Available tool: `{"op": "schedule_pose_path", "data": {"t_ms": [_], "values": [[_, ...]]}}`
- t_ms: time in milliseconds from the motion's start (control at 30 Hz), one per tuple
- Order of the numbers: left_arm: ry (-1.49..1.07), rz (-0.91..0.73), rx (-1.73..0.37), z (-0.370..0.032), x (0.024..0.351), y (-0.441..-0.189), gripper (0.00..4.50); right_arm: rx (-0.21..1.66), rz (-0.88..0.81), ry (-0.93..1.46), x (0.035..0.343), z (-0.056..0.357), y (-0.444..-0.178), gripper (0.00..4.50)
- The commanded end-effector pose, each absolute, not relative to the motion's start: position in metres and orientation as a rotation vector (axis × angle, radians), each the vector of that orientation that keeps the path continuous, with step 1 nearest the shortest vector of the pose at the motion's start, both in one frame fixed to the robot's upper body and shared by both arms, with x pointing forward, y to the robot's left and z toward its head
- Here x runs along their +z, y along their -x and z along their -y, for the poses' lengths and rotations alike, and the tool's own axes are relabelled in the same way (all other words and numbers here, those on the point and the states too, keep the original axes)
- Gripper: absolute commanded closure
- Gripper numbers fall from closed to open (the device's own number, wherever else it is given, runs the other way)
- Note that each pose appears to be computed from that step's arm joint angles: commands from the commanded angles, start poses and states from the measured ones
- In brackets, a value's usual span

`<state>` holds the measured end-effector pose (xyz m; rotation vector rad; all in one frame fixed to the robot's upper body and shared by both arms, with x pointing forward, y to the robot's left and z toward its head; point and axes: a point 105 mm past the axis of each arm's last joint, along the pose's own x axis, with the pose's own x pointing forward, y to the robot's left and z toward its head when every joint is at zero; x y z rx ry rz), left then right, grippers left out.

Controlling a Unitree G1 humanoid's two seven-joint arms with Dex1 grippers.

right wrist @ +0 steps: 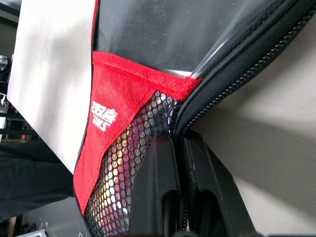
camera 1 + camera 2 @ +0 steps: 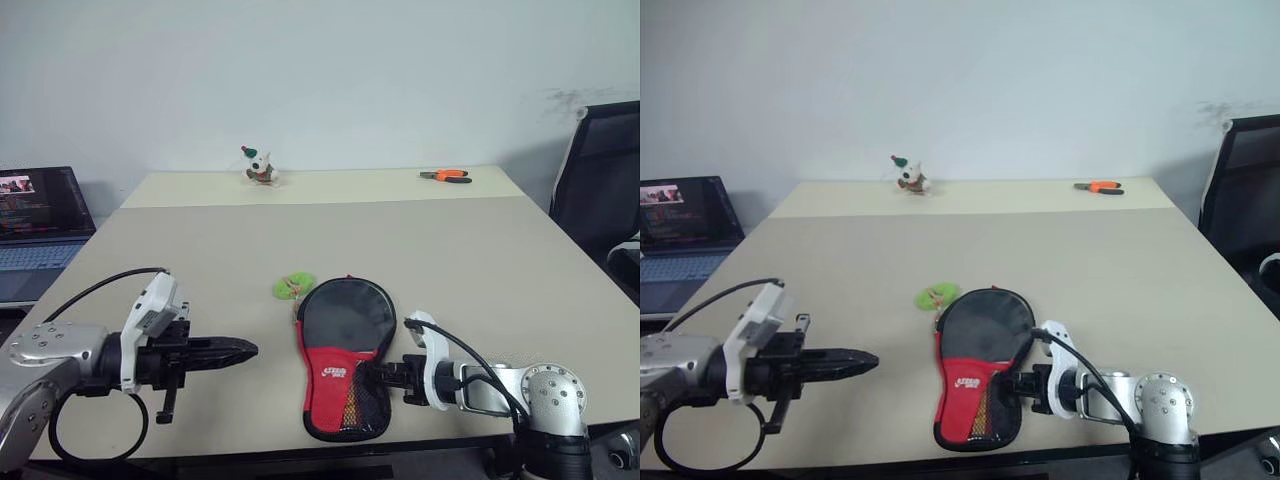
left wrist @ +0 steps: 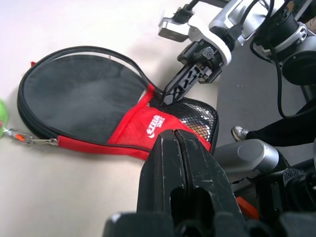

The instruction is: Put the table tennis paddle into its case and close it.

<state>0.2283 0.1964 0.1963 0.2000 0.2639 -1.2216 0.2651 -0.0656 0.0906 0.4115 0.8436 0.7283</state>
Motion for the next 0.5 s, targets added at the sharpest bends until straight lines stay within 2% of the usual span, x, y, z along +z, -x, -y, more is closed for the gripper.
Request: {"op": "schedule_pose_path", "data": {"t_ms": [33,133,300,500], "values": [[-0.245,-0.241,-1.235,-0.193,0.205,-0.230,4.50,0.755,-0.869,-0.403,0.089,0.061,-0.259,4.49],[-0.249,-0.237,-1.235,-0.193,0.206,-0.231,4.50,0.723,-0.874,-0.389,0.087,0.064,-0.262,4.49],[-0.256,-0.236,-1.232,-0.193,0.205,-0.232,4.50,0.669,-0.861,-0.353,0.087,0.072,-0.266,3.14],[-0.263,-0.231,-1.213,-0.192,0.207,-0.235,4.50,0.626,-0.772,-0.215,0.101,0.091,-0.264,1.17]]}}
